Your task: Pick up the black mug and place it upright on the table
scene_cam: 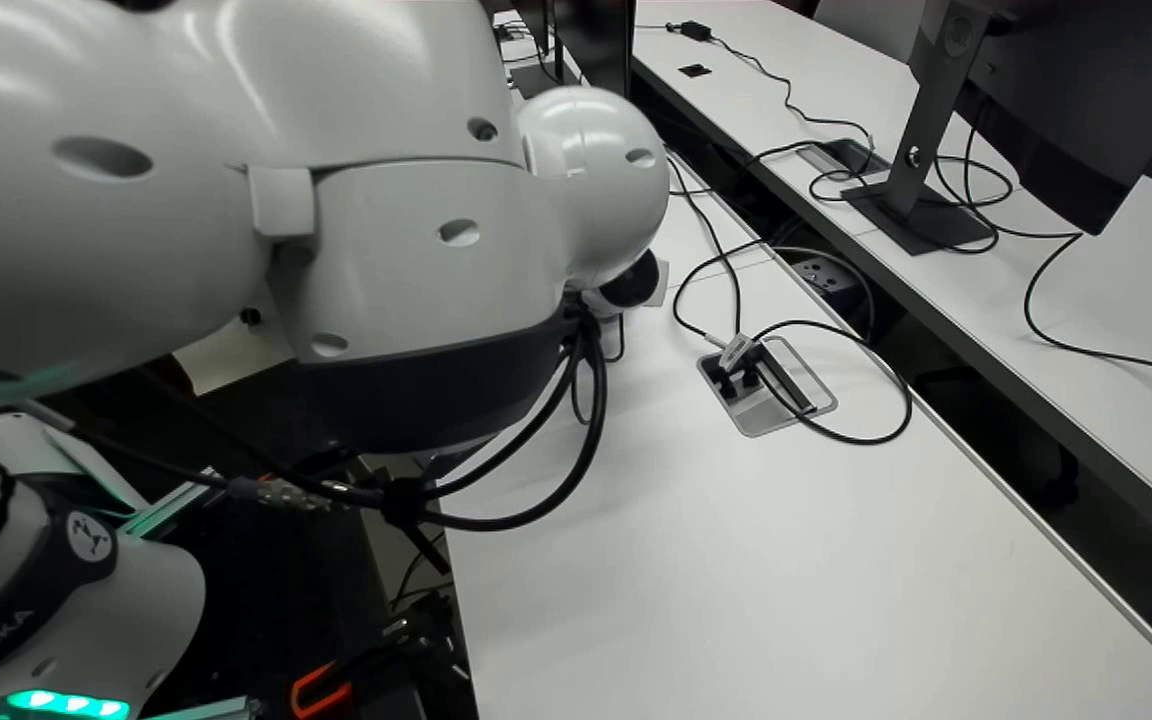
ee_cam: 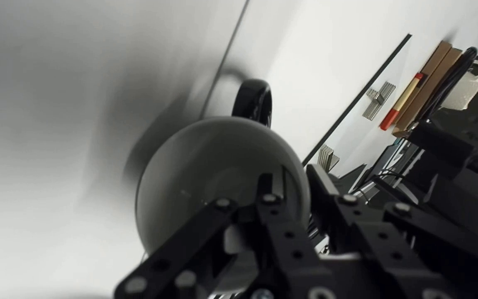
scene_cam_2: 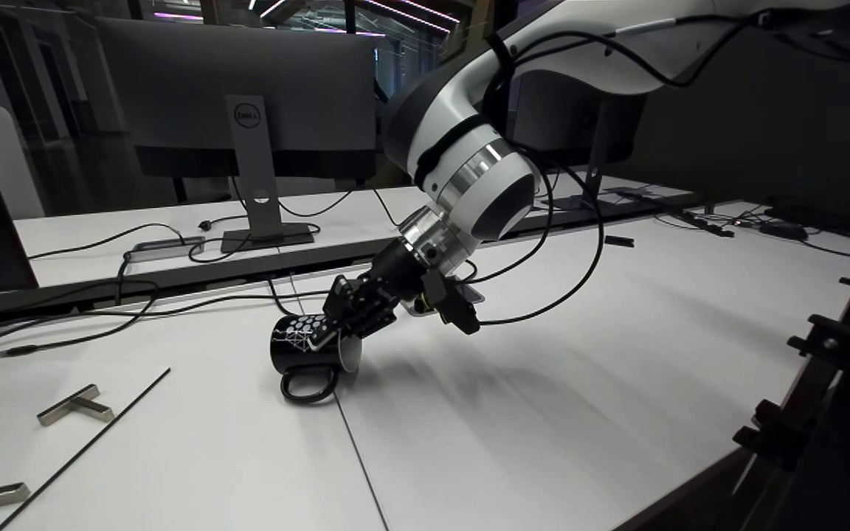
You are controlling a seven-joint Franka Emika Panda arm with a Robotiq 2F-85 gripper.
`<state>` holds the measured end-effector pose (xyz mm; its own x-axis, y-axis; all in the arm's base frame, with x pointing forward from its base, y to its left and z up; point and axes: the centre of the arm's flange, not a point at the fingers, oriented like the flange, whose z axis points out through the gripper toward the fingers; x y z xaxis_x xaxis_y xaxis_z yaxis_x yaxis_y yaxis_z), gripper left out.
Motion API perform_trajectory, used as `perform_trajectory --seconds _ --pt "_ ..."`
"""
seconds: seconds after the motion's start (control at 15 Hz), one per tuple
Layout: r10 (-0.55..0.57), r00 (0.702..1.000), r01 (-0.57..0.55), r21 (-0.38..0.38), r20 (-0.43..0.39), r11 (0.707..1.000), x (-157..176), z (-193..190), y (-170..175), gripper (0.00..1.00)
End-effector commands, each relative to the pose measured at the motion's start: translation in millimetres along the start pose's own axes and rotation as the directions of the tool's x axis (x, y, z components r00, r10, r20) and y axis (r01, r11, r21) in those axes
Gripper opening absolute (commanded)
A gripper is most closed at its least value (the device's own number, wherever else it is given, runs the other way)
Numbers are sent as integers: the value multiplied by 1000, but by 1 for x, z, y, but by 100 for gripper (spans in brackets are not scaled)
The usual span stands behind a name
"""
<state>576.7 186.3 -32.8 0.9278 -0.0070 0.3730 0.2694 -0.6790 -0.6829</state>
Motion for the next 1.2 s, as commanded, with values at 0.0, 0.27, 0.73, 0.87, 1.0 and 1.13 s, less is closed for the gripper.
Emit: perform_trajectory --seconds 0.0,0.27,0.73,0.87,1.0,1.13 --pt "-35 999 34 -22 -25 999 -7 -1 3 4" --pt "-80 996 77 -57 -40 995 -5 -12 -5 3" --pt "-132 991 125 -199 -19 972 -11 -24 -27 3" --pt "-147 989 139 -225 -18 964 -12 -28 -32 3" --pt "-161 987 151 -259 -16 954 -14 -32 -38 3" --pt "-170 985 163 -298 -1 941 -15 -38 -44 3"
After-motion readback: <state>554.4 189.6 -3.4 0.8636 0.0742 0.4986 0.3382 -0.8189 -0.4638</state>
